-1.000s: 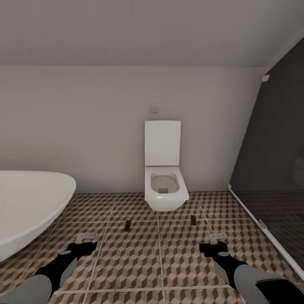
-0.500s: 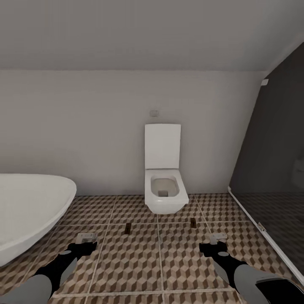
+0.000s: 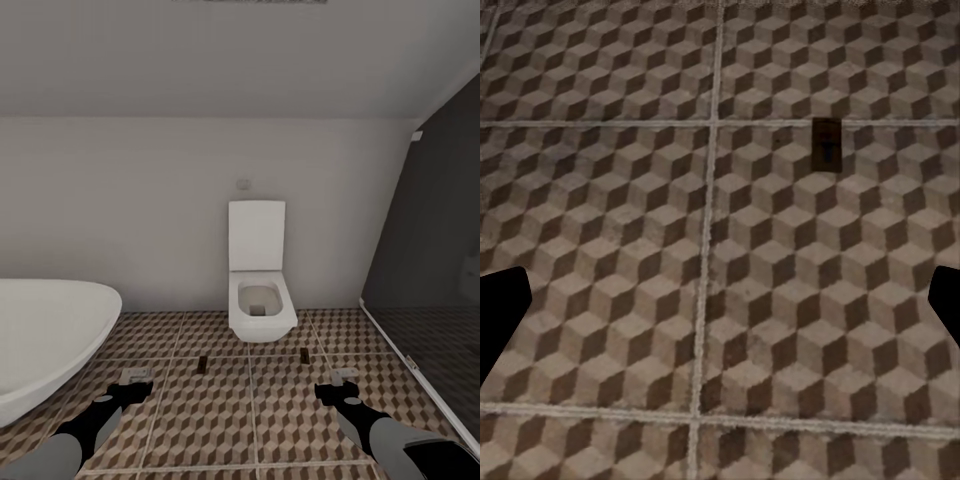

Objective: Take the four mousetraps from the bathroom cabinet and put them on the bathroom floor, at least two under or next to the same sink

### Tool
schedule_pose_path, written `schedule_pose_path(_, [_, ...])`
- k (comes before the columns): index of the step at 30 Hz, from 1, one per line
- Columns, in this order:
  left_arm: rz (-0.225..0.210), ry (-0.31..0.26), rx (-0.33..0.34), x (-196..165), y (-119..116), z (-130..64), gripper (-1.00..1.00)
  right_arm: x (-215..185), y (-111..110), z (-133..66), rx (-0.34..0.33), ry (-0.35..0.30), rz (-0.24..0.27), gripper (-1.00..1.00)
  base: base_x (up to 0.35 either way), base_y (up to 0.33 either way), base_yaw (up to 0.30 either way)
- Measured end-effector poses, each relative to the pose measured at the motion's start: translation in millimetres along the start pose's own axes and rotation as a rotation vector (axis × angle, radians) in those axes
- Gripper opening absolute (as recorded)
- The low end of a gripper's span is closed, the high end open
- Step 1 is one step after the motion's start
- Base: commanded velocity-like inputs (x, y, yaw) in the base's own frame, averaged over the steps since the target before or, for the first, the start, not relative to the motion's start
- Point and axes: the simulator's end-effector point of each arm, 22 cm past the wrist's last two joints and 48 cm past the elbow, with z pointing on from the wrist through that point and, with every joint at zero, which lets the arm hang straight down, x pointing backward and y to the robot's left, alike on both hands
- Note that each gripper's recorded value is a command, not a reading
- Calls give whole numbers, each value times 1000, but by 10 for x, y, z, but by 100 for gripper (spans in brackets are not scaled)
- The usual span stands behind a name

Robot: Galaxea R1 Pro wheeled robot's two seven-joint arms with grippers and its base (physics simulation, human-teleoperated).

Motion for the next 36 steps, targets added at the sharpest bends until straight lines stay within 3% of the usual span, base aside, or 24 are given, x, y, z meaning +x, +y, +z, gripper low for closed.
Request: schedule_pose_path(36, [-2, 3, -6, -569, 50, -416, 100, -553, -129, -402, -1, 6, 0, 100, 0, 0, 0])
